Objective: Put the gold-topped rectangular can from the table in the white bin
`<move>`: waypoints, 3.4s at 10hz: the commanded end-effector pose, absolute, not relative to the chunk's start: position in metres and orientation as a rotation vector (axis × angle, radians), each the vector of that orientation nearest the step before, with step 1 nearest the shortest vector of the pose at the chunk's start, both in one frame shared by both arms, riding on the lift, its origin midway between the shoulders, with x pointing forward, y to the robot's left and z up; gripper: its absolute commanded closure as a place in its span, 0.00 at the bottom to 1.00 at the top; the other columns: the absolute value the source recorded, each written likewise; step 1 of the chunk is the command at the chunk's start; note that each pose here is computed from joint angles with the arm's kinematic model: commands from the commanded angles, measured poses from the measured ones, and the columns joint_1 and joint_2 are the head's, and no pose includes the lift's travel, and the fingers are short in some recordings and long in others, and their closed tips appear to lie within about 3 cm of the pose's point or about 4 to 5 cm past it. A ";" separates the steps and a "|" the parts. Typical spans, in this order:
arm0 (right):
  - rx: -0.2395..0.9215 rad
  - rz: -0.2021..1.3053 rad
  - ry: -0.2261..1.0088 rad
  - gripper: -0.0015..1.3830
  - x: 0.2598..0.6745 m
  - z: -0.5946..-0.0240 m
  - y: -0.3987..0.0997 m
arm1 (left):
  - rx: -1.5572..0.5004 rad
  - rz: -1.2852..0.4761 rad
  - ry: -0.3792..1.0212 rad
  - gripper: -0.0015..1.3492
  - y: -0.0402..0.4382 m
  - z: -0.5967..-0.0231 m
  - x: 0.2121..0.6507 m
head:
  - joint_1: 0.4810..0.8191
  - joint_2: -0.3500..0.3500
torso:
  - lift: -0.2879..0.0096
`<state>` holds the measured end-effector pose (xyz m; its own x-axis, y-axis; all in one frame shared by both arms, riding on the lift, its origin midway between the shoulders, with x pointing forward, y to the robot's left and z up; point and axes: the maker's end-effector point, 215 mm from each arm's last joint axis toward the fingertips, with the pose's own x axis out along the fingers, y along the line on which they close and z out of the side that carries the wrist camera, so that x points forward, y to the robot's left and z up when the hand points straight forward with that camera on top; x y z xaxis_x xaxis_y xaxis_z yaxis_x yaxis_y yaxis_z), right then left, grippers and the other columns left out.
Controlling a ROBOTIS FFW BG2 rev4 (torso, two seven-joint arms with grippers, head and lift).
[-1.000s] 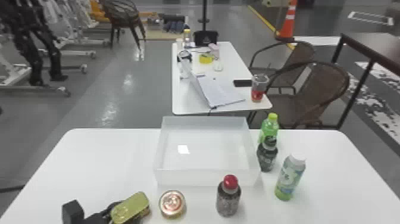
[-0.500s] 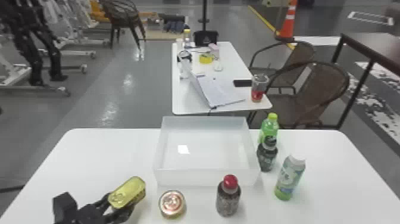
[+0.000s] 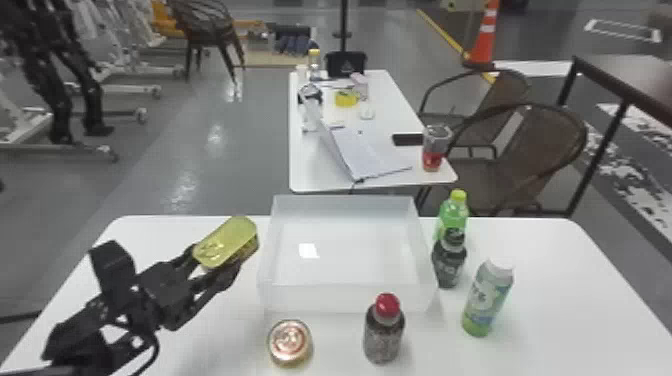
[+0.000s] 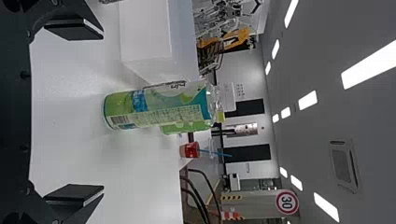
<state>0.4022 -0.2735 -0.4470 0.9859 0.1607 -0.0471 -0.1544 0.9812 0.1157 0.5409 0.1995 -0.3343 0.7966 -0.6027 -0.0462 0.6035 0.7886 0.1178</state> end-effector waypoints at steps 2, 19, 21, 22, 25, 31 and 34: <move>0.114 0.158 0.054 0.10 0.404 -0.447 -0.273 | 0.112 -0.839 0.027 0.90 0.129 -0.340 0.558 | 0.20 0.50 | 0.63; 0.120 0.178 0.048 0.10 0.410 -0.445 -0.264 | 0.011 -0.605 -0.018 0.12 0.184 -0.378 0.551 | 0.20 0.50 | 0.63; 0.117 0.178 0.050 0.10 0.407 -0.445 -0.265 | 0.001 -0.409 -0.025 0.13 0.246 -0.383 0.514 | 0.20 0.50 | 0.63; 0.117 0.176 0.053 0.10 0.405 -0.446 -0.265 | -0.001 -0.333 -0.012 0.13 0.270 -0.390 0.493 | 0.20 0.50 | 0.63; 0.112 0.175 0.057 0.10 0.399 -0.447 -0.266 | 0.007 -0.187 0.004 0.13 0.302 -0.411 0.442 | 0.20 0.50 | 0.63; 0.100 0.158 0.055 0.10 0.389 -0.443 -0.270 | -0.031 -0.067 0.020 0.13 0.300 -0.431 0.407 | 0.20 0.50 | 0.63; 0.098 0.159 0.055 0.10 0.389 -0.443 -0.270 | -0.055 -0.069 0.023 0.13 0.289 -0.433 0.410 | 0.20 0.50 | 0.63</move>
<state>0.3891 -0.2700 -0.4431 0.9859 0.1604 -0.0472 -0.1550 0.9827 0.1014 0.4098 0.2917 -0.4328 0.9975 -0.0677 -0.0209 0.0666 0.9965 -0.0496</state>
